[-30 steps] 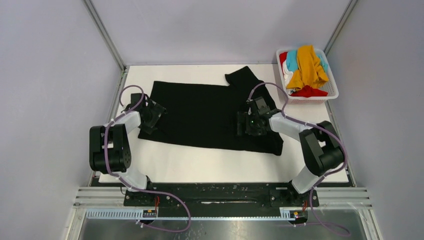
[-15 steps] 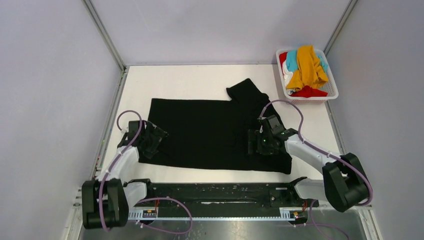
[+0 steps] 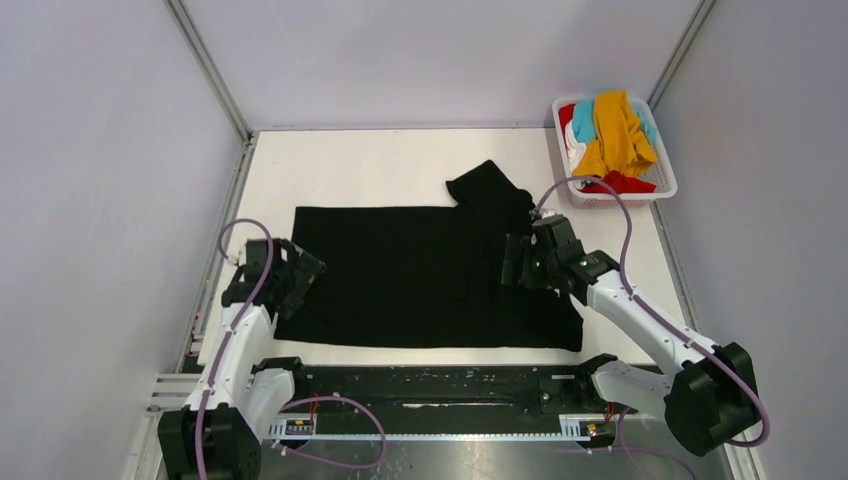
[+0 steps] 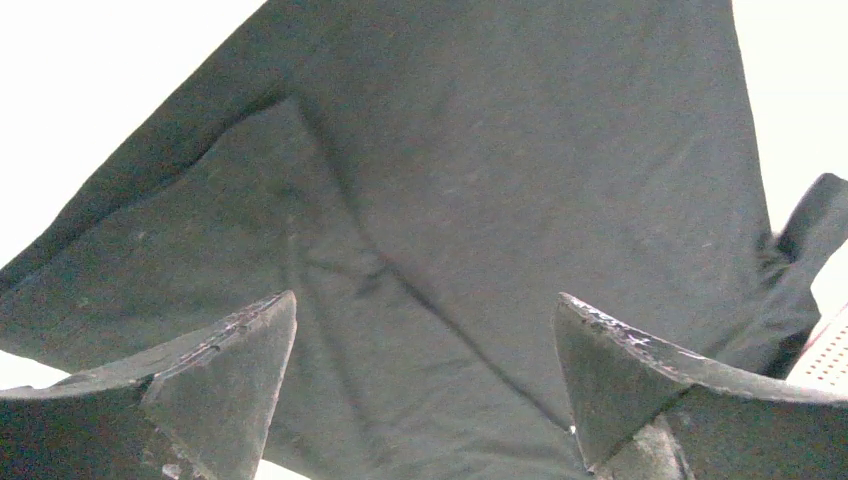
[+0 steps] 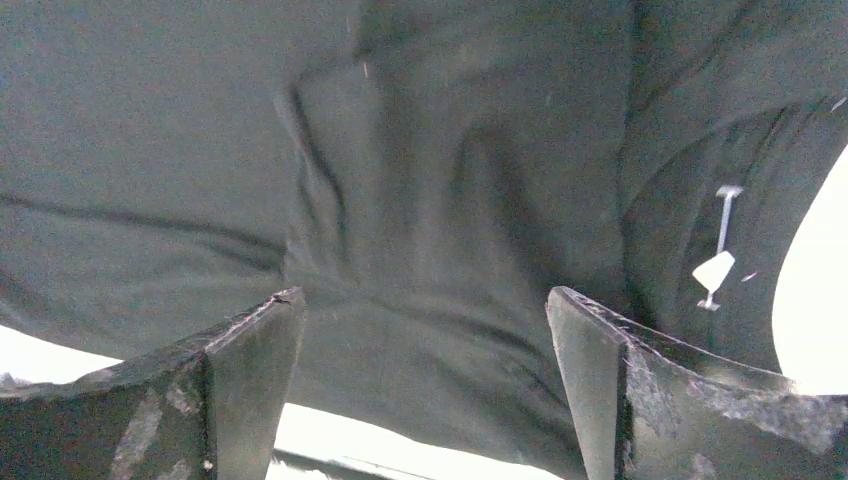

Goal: Fold and stack the t-shirts
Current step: Grab the side of the flattened tshirt furthest away from the robot with both arms

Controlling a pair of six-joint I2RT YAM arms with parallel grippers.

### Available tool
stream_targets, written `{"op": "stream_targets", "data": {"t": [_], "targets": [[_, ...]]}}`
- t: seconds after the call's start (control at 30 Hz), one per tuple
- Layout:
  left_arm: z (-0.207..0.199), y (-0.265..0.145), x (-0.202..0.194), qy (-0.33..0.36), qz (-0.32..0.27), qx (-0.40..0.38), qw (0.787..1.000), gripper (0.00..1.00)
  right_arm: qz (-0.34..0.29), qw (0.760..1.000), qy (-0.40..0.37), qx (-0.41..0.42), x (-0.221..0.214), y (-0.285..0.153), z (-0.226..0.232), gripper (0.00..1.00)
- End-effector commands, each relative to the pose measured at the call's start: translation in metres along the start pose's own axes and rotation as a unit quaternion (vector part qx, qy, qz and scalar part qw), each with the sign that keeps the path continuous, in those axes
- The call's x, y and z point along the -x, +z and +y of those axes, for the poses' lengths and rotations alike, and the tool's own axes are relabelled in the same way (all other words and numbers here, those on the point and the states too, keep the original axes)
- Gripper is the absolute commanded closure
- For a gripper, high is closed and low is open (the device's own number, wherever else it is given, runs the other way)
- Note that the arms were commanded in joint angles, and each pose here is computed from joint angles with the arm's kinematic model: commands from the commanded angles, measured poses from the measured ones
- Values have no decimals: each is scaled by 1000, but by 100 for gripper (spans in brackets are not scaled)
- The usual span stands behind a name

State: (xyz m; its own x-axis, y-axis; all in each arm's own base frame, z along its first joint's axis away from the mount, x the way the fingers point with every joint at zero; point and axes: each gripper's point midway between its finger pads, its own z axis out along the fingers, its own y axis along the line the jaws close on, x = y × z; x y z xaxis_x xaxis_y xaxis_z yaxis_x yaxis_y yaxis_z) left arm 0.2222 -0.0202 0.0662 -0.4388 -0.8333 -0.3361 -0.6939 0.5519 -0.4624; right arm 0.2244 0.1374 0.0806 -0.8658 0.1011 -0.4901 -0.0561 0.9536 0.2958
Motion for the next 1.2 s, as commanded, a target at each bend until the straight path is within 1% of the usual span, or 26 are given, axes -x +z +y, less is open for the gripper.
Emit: {"op": "stream_targets", "data": {"t": [0.0,0.1,0.17,0.23,0.33,0.47,0.53,0.57,0.7,0.8,0.9,1.0,1.07,1.17], "targets": [[-45,-14,49,6,-67,-33,997,1,-119,991,29,-45,75,-11,1,0],[-68,-3,69,7,-72,-33,997,1,-135,989,13,-62,105,-7,4,1],[-81,10,82,6,-67,-24,997,1,-142,987,22,-65,126,-4,8,1],[-95,26,96,9,-63,-17,998,1,-146,987,25,-61,145,4,13,0],[-110,55,119,12,-57,4,998,1,-146,986,23,-79,168,18,8,0],[-120,94,157,28,-65,67,995,2,-157,983,24,-92,200,31,2,1],[-120,111,174,30,-74,109,991,3,-152,984,26,-89,211,41,1,1],[-128,116,186,31,-80,118,989,3,-147,985,27,-89,215,47,0,1],[-134,147,209,35,-91,160,982,8,-127,986,19,-104,228,66,-6,1],[-136,163,212,35,-79,175,981,15,-128,985,33,-108,242,77,-10,1],[-133,174,204,32,-57,179,982,23,-127,986,65,-92,260,92,-9,0],[-129,181,190,33,-33,179,983,28,-120,985,110,-60,280,110,-5,1],[-123,184,179,36,-17,183,982,32,-123,982,140,-24,298,118,4,1],[-116,187,162,43,6,193,980,43,-125,979,159,2,316,132,11,1]]}}
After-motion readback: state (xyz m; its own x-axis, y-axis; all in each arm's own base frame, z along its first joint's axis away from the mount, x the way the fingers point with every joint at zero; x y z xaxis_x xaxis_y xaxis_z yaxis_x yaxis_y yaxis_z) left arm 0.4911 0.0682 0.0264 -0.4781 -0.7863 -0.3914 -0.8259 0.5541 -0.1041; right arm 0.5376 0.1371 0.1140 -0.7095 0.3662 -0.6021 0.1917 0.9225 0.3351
